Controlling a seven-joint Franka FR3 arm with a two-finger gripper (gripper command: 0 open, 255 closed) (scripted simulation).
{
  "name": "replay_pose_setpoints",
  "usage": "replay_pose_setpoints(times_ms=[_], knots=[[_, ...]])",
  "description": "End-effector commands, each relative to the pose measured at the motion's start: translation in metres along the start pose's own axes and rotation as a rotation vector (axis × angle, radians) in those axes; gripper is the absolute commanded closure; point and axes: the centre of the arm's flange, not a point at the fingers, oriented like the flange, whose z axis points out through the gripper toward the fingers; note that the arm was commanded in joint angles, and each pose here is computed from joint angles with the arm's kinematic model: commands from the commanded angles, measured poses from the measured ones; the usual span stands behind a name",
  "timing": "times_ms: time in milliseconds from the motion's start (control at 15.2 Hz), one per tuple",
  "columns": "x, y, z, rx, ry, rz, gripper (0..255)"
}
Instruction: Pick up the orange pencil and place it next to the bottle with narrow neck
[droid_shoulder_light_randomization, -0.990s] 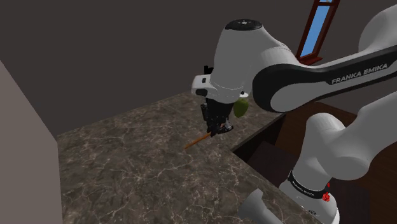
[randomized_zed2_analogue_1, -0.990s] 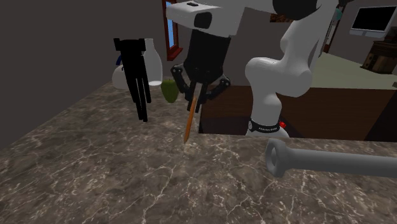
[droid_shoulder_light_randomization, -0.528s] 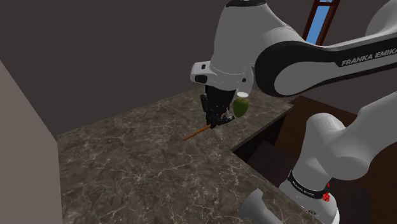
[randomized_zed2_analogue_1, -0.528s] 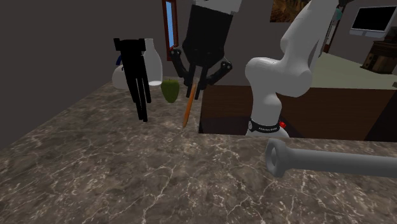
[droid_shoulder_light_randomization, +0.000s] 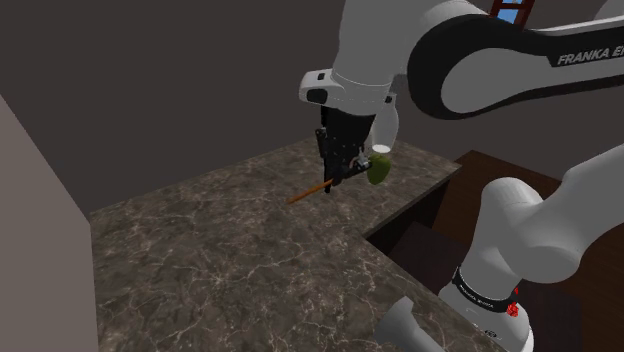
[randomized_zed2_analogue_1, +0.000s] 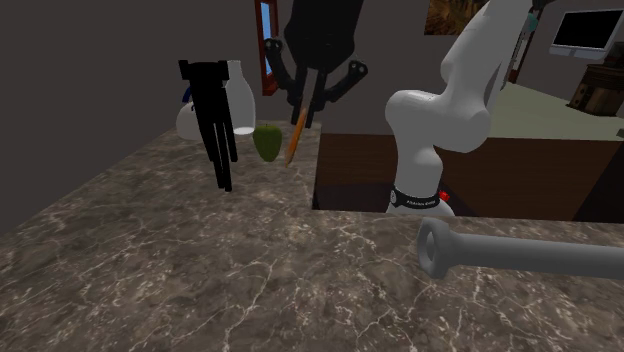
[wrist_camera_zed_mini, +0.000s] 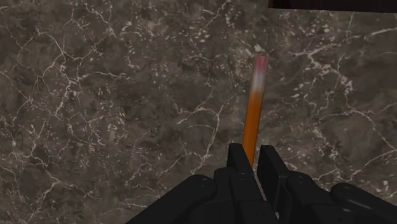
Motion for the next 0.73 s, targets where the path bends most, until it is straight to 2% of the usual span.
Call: replay_pose_setpoints(times_ms=[0, 660], knots=[[0.001, 0.002, -0.011, 0.000, 0.000, 0.000, 255], [0.000, 0.014, -0.063, 0.000, 0.000, 0.000, 255]])
